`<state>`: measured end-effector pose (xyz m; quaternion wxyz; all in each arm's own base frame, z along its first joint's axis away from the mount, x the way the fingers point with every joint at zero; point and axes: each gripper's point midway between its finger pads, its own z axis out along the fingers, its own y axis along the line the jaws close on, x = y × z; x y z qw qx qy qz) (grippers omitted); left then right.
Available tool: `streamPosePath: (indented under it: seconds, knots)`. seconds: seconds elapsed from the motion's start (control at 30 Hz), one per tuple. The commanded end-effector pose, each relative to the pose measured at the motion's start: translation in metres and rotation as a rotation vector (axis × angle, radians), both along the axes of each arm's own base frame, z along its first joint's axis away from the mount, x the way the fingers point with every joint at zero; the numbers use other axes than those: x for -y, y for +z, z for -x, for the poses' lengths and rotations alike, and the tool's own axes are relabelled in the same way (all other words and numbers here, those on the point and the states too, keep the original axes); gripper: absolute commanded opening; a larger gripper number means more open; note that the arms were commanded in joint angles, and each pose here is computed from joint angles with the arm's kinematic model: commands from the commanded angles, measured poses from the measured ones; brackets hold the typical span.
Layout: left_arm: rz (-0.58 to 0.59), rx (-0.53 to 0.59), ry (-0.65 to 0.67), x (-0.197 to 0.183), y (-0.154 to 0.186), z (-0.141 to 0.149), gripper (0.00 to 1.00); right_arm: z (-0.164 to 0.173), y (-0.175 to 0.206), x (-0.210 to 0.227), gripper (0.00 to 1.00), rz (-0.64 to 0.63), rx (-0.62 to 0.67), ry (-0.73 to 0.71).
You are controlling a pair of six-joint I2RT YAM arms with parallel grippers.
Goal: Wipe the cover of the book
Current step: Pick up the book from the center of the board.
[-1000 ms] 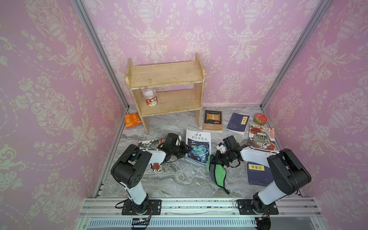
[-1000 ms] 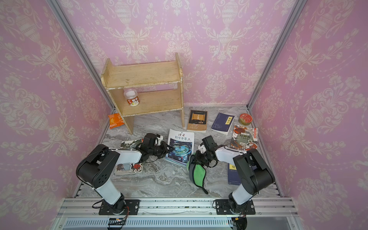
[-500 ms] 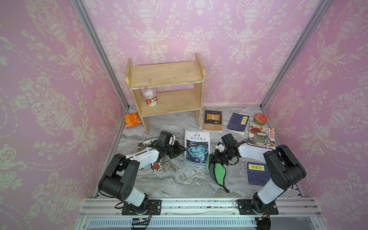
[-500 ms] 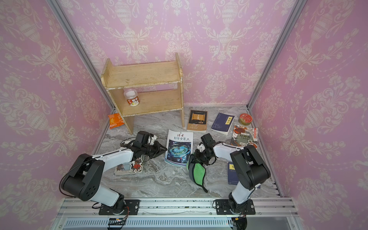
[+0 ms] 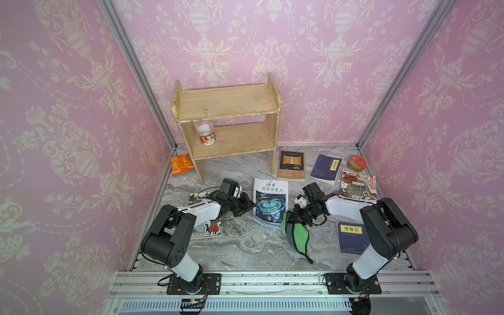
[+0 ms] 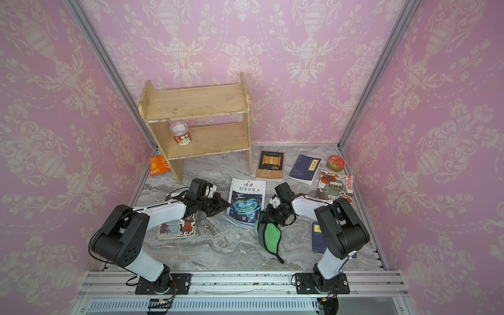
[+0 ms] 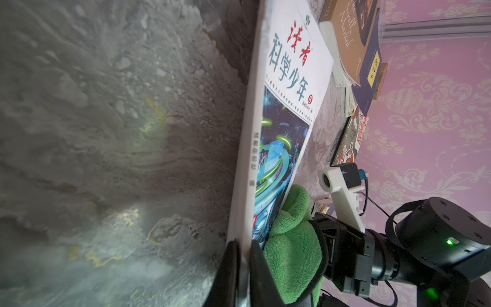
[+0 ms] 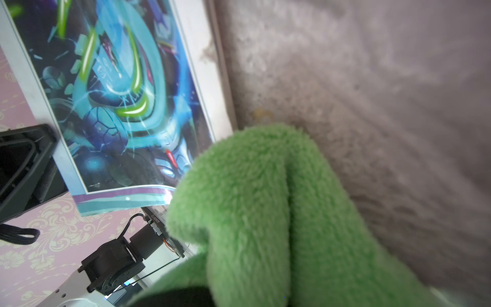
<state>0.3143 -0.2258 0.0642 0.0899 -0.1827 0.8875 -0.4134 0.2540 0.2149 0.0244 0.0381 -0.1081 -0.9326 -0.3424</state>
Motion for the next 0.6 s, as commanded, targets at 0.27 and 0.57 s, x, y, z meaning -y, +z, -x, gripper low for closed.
streamPosePath:
  seconds: [0.27, 0.57]
  knots:
    - [-0.066, 0.030, -0.115, -0.003, 0.023, 0.021, 0.00, -0.015, 0.003, 0.012, 0.00, 0.059, 0.040, 0.007]
    - [-0.288, 0.048, -0.094, -0.070, 0.057, 0.057, 0.00, -0.052, 0.010, 0.001, 0.00, 0.173, 0.095, 0.037]
